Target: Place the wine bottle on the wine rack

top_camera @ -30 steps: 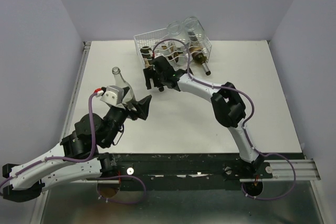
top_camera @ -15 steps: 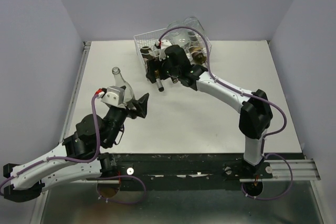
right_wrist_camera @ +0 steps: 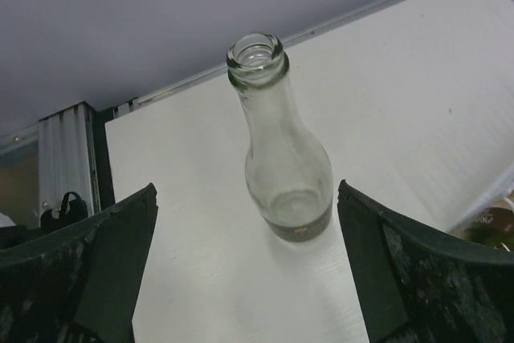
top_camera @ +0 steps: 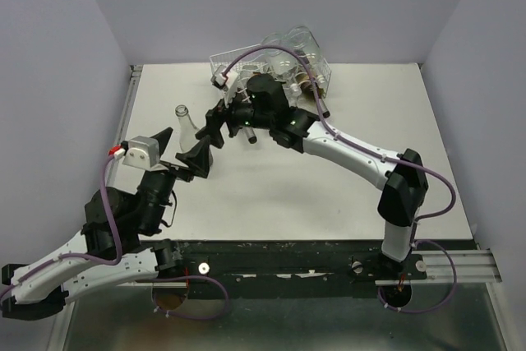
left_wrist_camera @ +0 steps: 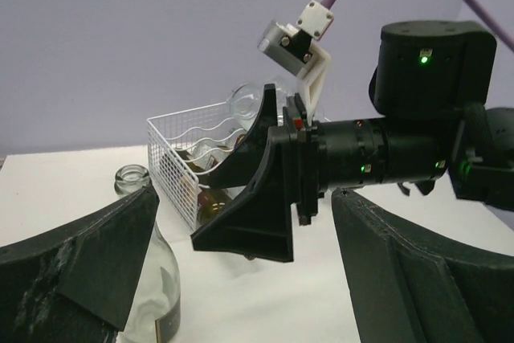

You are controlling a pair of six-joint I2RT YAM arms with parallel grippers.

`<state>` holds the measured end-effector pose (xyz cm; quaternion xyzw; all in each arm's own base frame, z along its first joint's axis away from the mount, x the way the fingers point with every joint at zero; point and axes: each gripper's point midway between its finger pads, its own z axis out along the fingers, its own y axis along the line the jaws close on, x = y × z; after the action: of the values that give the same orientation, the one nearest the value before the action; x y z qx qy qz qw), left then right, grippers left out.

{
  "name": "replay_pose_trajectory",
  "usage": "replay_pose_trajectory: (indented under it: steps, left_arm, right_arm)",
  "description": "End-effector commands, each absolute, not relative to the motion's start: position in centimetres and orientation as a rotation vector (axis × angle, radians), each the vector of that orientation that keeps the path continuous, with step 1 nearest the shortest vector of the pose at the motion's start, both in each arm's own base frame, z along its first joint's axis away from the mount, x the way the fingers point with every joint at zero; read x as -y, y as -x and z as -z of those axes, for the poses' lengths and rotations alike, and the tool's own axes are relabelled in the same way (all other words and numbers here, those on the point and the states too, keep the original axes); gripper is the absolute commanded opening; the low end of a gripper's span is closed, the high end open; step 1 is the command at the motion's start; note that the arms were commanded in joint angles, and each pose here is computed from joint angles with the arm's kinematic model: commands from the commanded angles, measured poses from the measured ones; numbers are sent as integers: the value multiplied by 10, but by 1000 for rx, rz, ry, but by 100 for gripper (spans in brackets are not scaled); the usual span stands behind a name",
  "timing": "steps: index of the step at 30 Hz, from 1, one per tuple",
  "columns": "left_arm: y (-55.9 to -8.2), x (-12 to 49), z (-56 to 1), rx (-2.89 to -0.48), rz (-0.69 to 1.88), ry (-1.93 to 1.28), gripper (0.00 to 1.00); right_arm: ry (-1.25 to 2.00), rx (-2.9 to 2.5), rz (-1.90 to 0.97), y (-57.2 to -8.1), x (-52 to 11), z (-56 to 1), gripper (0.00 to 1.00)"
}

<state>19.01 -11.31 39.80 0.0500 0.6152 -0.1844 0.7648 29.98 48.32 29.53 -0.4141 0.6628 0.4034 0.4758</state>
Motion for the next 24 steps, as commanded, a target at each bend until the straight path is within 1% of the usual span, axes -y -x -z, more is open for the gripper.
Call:
replay_pose_trajectory:
  steps: [1,5,12,15,19,20,21,22,24]
  left_arm:
    - [-188,86,-409,-1332,372,-20,99]
    - [-185,74,-408,-1333,370,11,99]
    - [-185,71,-401,-1346,365,17,99]
    - [-186,73,-397,-1356,341,-4,99]
    - [-189,76,-392,-1377,308,-24,99]
    - [-189,76,-392,-1376,310,-24,99]
    - [-189,77,-391,-1378,306,-28,99]
    - [-189,78,-391,-1378,306,-28,99]
    - [-189,78,-391,-1376,310,-28,99]
  right_arm:
    - [1034,-1486,-1026,-298,-519,-303,100]
    - [977,-1474,-993,-307,-543,-296,99]
    - [882,-1541,-943,-334,-569,-280,93]
    - [886,-1568,-937,-337,-576,-274,83]
    - [901,-1619,-920,-336,-575,-256,61]
    - [896,-1614,-917,-335,-572,-259,51]
    - [898,-1623,-907,-334,-569,-255,44]
    - [898,-1626,-891,-334,-566,-255,28]
    - [875,-1627,-855,-339,-559,-261,2]
